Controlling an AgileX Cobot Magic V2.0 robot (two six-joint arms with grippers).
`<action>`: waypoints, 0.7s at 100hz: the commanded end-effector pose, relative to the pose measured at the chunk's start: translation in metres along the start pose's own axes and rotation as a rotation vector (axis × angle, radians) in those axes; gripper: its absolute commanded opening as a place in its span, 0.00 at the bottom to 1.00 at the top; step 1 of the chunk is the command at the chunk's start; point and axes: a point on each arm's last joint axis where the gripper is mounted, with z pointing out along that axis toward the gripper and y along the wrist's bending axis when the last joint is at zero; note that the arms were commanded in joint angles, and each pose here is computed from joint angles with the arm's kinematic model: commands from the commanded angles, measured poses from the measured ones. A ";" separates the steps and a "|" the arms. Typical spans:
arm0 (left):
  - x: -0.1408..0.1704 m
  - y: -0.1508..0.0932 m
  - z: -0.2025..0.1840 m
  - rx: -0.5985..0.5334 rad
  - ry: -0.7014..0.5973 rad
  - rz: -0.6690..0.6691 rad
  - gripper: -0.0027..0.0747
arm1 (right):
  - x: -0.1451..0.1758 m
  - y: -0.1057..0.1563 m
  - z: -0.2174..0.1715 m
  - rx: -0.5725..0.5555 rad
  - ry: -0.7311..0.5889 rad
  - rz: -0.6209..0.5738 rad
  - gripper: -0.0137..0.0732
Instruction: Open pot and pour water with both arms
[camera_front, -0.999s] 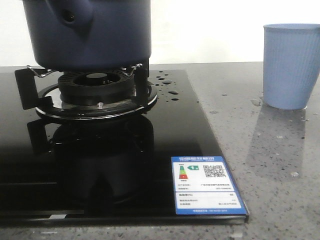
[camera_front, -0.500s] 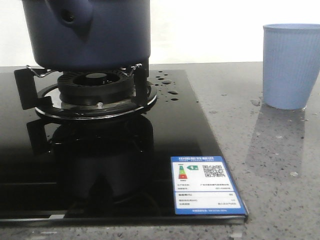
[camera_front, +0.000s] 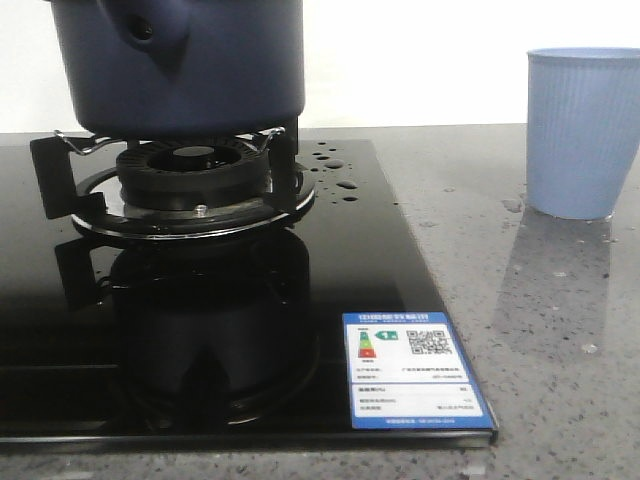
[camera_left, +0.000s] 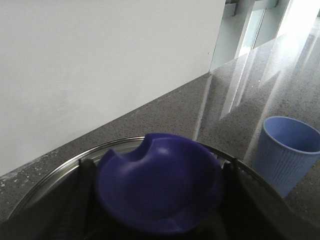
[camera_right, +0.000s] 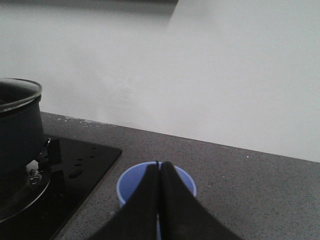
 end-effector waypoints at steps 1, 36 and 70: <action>-0.018 -0.007 -0.002 0.024 -0.080 -0.024 0.41 | -0.015 -0.002 -0.001 0.012 -0.092 0.003 0.08; -0.032 -0.017 -0.015 0.014 -0.118 0.018 0.79 | -0.015 -0.002 -0.001 0.012 -0.092 0.003 0.08; -0.084 -0.043 -0.097 -0.279 -0.292 0.066 0.33 | -0.019 -0.002 -0.010 0.015 -0.129 0.003 0.08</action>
